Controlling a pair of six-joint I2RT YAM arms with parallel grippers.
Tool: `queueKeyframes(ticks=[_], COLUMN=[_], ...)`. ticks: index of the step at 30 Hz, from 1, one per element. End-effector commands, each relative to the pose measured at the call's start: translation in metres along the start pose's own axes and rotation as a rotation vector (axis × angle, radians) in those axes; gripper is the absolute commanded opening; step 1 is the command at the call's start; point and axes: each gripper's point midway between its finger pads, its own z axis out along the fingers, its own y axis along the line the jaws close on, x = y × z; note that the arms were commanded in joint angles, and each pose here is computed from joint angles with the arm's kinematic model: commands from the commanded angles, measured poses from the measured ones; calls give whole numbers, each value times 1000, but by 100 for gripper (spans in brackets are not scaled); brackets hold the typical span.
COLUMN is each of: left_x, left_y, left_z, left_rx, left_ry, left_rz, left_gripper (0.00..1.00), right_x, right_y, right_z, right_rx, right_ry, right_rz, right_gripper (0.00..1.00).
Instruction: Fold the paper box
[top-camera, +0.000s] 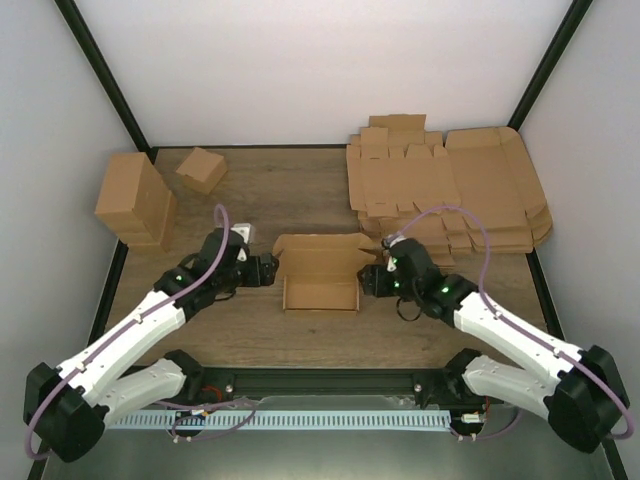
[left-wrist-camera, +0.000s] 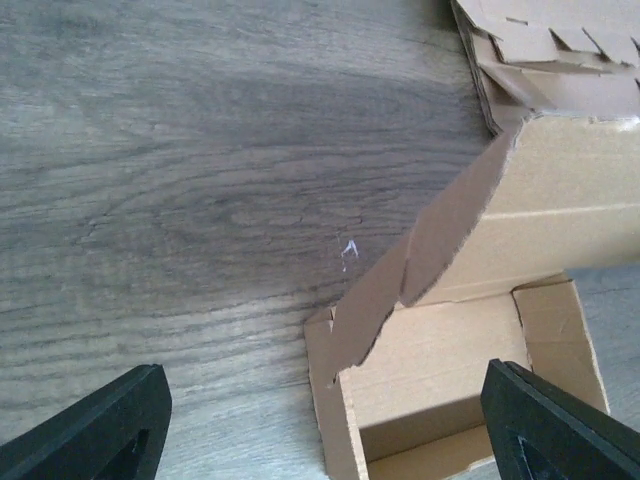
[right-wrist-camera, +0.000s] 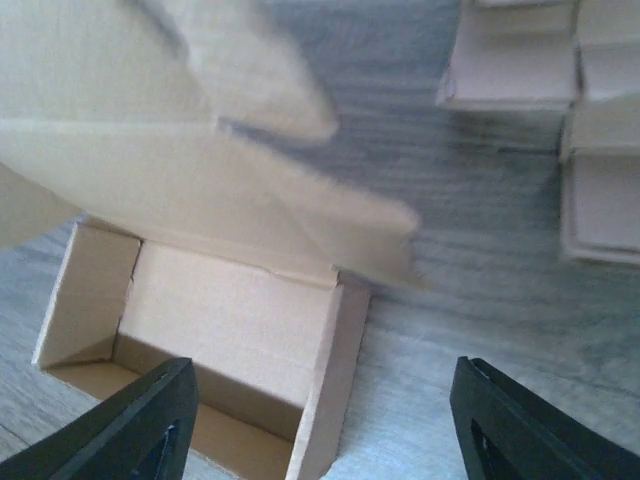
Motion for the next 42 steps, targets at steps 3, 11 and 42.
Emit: queueKeyframes(ticks=[3, 11, 42], left_x=[-15, -8, 4], left_y=[-14, -22, -19], left_z=[6, 24, 48], left_rx=[127, 168, 109], left_ry=[-27, 18, 125], left_rz=[17, 75, 78], left_gripper=[88, 67, 4], right_x=[-49, -73, -58], right_y=[7, -2, 14], right_z=[-24, -12, 17], right_rx=[-135, -86, -157], right_ry=[-50, -84, 32], right_rz=[21, -72, -170], right_gripper=[83, 91, 33])
